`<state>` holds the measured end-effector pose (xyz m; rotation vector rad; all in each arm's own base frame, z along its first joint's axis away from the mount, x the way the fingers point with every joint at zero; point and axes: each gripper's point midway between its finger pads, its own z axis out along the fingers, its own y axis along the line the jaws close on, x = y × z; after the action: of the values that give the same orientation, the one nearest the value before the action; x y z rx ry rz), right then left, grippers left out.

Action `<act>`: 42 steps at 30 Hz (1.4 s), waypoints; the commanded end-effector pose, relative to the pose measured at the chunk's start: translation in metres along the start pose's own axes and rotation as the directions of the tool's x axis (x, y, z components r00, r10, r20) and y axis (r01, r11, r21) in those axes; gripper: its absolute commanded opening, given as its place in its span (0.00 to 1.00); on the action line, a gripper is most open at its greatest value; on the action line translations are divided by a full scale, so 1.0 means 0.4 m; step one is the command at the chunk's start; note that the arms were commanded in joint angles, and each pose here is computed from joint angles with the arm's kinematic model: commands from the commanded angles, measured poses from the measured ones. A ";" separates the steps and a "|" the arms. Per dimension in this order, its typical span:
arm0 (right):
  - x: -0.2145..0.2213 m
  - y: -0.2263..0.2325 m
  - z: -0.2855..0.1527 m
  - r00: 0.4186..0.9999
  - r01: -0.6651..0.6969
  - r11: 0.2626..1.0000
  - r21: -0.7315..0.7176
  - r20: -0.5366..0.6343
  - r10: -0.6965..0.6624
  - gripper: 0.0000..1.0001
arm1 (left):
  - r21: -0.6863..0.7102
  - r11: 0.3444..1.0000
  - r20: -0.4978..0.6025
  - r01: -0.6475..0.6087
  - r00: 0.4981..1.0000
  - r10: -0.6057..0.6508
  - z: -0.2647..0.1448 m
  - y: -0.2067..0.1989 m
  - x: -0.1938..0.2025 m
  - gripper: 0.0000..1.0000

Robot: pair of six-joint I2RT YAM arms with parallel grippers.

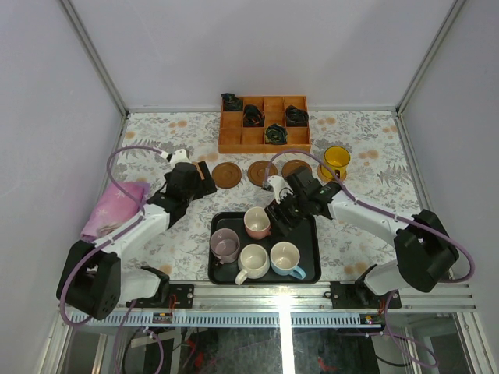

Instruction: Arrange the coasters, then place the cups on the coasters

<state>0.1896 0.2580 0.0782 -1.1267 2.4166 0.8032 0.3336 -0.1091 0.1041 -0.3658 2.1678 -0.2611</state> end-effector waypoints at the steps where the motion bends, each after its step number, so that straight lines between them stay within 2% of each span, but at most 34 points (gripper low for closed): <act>1: -0.056 0.025 0.003 0.996 0.061 0.998 -0.036 0.061 -0.058 0.69 | -0.019 0.999 0.035 0.026 0.999 -0.025 -0.011 0.015 -0.014 0.84; 12: -0.064 0.028 0.026 0.994 0.058 0.998 -0.036 0.092 -0.054 0.67 | -0.032 0.999 0.032 0.024 0.999 -0.023 -0.029 0.034 0.001 0.84; 20: -0.044 0.022 0.048 0.997 0.046 0.998 -0.041 0.057 -0.043 0.58 | -0.034 0.999 0.039 0.032 0.999 -0.030 -0.034 0.037 0.000 0.84; 28: -0.036 0.015 0.047 0.998 0.055 0.998 -0.023 0.029 -0.054 0.29 | -0.033 0.999 0.039 0.043 0.998 -0.041 -0.031 0.038 0.005 0.84; 32: -0.035 0.011 0.043 0.998 0.059 0.998 -0.011 0.024 -0.059 0.02 | -0.033 0.999 0.036 0.044 0.998 -0.042 -0.028 0.038 0.007 0.84; 37: -0.056 0.012 0.021 0.995 0.088 0.996 0.016 0.045 -0.089 0.00 | -0.034 0.999 0.039 0.041 0.998 -0.040 -0.026 0.036 0.003 0.84; 42: -0.125 0.018 -0.029 0.985 0.120 0.991 0.066 0.116 -0.127 0.00 | -0.032 0.999 0.046 0.038 0.998 -0.036 -0.021 0.031 -0.006 0.84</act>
<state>0.1968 0.2725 0.0702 -1.1747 2.3742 0.7651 0.3175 -0.0994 0.1014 -0.4034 2.1615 -0.2488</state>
